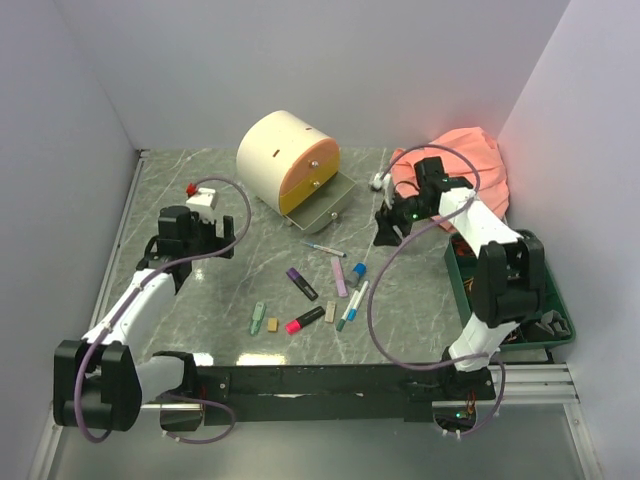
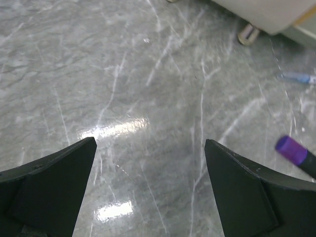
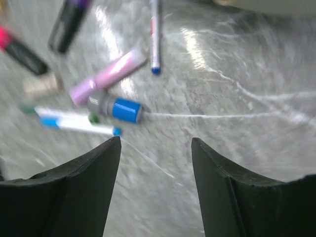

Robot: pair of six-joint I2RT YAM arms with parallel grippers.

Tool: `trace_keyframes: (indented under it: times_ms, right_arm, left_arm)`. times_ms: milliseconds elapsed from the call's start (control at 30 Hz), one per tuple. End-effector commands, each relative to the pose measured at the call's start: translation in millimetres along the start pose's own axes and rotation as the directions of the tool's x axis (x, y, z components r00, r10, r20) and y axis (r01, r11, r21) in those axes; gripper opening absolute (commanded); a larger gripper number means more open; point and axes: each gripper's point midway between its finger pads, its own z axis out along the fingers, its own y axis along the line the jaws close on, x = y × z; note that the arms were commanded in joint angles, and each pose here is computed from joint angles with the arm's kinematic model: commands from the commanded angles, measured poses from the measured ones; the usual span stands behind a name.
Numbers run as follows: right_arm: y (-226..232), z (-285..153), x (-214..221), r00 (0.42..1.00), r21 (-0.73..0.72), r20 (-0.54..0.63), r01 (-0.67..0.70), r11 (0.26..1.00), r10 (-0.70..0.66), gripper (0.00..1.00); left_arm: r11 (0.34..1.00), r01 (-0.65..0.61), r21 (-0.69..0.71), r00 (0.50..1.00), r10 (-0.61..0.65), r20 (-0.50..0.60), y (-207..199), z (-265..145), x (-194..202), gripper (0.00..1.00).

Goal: Sort the stationery into containers
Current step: Pick up the stationery from the center of the board.

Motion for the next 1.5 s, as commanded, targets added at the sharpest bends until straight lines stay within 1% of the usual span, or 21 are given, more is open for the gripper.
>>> trace_keyframes:
  times_ms: [0, 33, 167, 200, 233, 267, 300, 333, 367, 400, 433, 467, 500, 533, 700, 767, 800, 900, 1133, 1233, 1467]
  right_arm:
    - [19.5, -7.7, 11.5, 0.837, -0.056, -0.130, 0.529, 0.847, -0.531, 0.66]
    - [23.5, -4.4, 9.1, 0.792, -0.075, -0.125, 0.593, 0.802, -0.598, 0.64]
    - [71.1, 13.3, -4.3, 0.705, -0.173, -0.060, 0.690, 0.703, -0.706, 0.63]
    - [89.9, 19.7, 4.4, 0.677, -0.233, -0.045, 0.708, 0.666, -0.735, 0.63]
    - [114.7, 24.9, 0.8, 0.618, -0.265, -0.008, 0.757, 0.597, -0.786, 0.63]
    - [128.5, 29.7, 4.1, 0.580, -0.288, 0.012, 0.782, 0.553, -0.814, 0.63]
    - [138.2, 37.7, 15.3, 0.544, -0.309, 0.032, 0.804, 0.509, -0.839, 0.64]
    - [151.9, 43.1, 14.0, 0.511, -0.317, 0.070, 0.826, 0.467, -0.857, 0.64]
    - [154.8, 47.3, 16.0, 0.498, -0.323, 0.086, 0.833, 0.448, -0.863, 0.65]
    - [156.0, 50.3, 16.8, 0.462, -0.337, 0.102, 0.849, 0.407, -0.881, 0.64]
    - [157.2, 59.7, 24.8, 0.462, -0.382, 0.096, 0.835, 0.395, -0.882, 0.63]
    - [155.1, 61.8, 32.1, 0.459, -0.420, 0.071, 0.819, 0.391, -0.886, 0.58]
    - [153.3, 65.4, 27.1, 0.435, -0.427, 0.077, 0.828, 0.364, -0.897, 0.56]
    - [152.0, 72.4, 32.0, 0.439, -0.453, 0.078, 0.815, 0.360, -0.895, 0.54]
    - [160.1, 89.0, 36.3, 0.356, -0.529, 0.100, 0.810, 0.254, -0.929, 0.49]
    - [161.2, 94.0, 42.0, 0.349, -0.559, 0.102, 0.795, 0.237, -0.931, 0.49]
    - [162.3, 97.1, 42.5, 0.321, -0.564, 0.109, 0.800, 0.208, -0.941, 0.50]
    - [164.2, 102.9, 48.2, 0.285, -0.578, 0.116, 0.798, 0.169, -0.951, 0.53]
    - [164.2, 110.3, 60.5, 0.266, -0.633, 0.094, 0.760, 0.148, -0.959, 0.53]
    - [161.8, 114.7, 60.4, 0.268, -0.639, 0.084, 0.754, 0.155, -0.960, 0.53]
    - [160.7, 125.0, 57.0, 0.250, -0.641, 0.088, 0.755, 0.137, -0.964, 0.52]
  left_arm:
    - [0.991, -0.095, 0.090, 0.992, 0.087, 0.097, -16.1, -15.7, -16.4, 0.99]
    - [0.990, -0.099, 0.096, 0.992, 0.091, 0.082, -16.7, -18.2, -12.3, 0.99]
    - [0.979, -0.145, 0.144, 0.989, 0.137, 0.064, -23.2, -28.6, -5.0, 0.99]
    - [0.976, -0.155, 0.151, 0.987, 0.146, 0.067, -24.3, -31.6, -4.6, 0.98]
    - [0.975, -0.159, 0.155, 0.987, 0.150, 0.064, -24.8, -33.1, -2.7, 0.98]
    - [0.976, -0.155, 0.154, 0.987, 0.148, 0.061, -24.6, -34.4, -0.8, 0.98]
    - [0.977, -0.156, 0.147, 0.987, 0.147, 0.070, -23.2, -37.0, -2.5, 0.99]
    - [0.978, -0.152, 0.141, 0.987, 0.143, 0.071, -22.0, -37.9, -1.4, 0.99]
    - [0.980, -0.148, 0.137, 0.988, 0.139, 0.075, -20.8, -39.0, -1.4, 0.99]
    - [0.983, -0.140, 0.118, 0.988, 0.131, 0.086, -16.4, -41.5, -3.9, 0.99]
    - [0.984, -0.139, 0.109, 0.987, 0.129, 0.092, -14.1, -42.9, -6.0, 0.99]
    - [0.985, -0.135, 0.105, 0.988, 0.125, 0.093, -12.9, -45.4, -6.6, 1.00]
    - [0.986, -0.135, 0.096, 0.987, 0.125, 0.098, -10.1, -47.1, -8.3, 0.99]
    - [0.986, -0.139, 0.091, 0.986, 0.130, 0.102, -9.0, -48.6, -10.3, 0.99]
    - [0.989, -0.137, 0.055, 0.983, 0.129, 0.134, -3.8, -57.9, -18.9, 1.00]
    - [0.991, -0.121, 0.051, 0.982, 0.112, 0.150, -3.2, -62.5, -25.4, 0.99]
    - [0.992, -0.115, 0.048, 0.982, 0.107, 0.154, -2.4, -63.9, -27.3, 0.99]
    - [0.993, -0.114, 0.044, 0.980, 0.105, 0.167, -2.1, -67.8, -31.4, 1.00]
    - [0.997, -0.074, 0.011, 0.981, 0.071, 0.181, 7.6, -72.4, -33.5, 1.00]
    - [0.998, -0.067, 0.008, 0.981, 0.064, 0.182, 8.6, -73.9, -32.4, 0.99]
    - [0.999, -0.042, -0.008, 0.984, 0.043, 0.170, 12.3, -71.9, -27.2, 1.00]
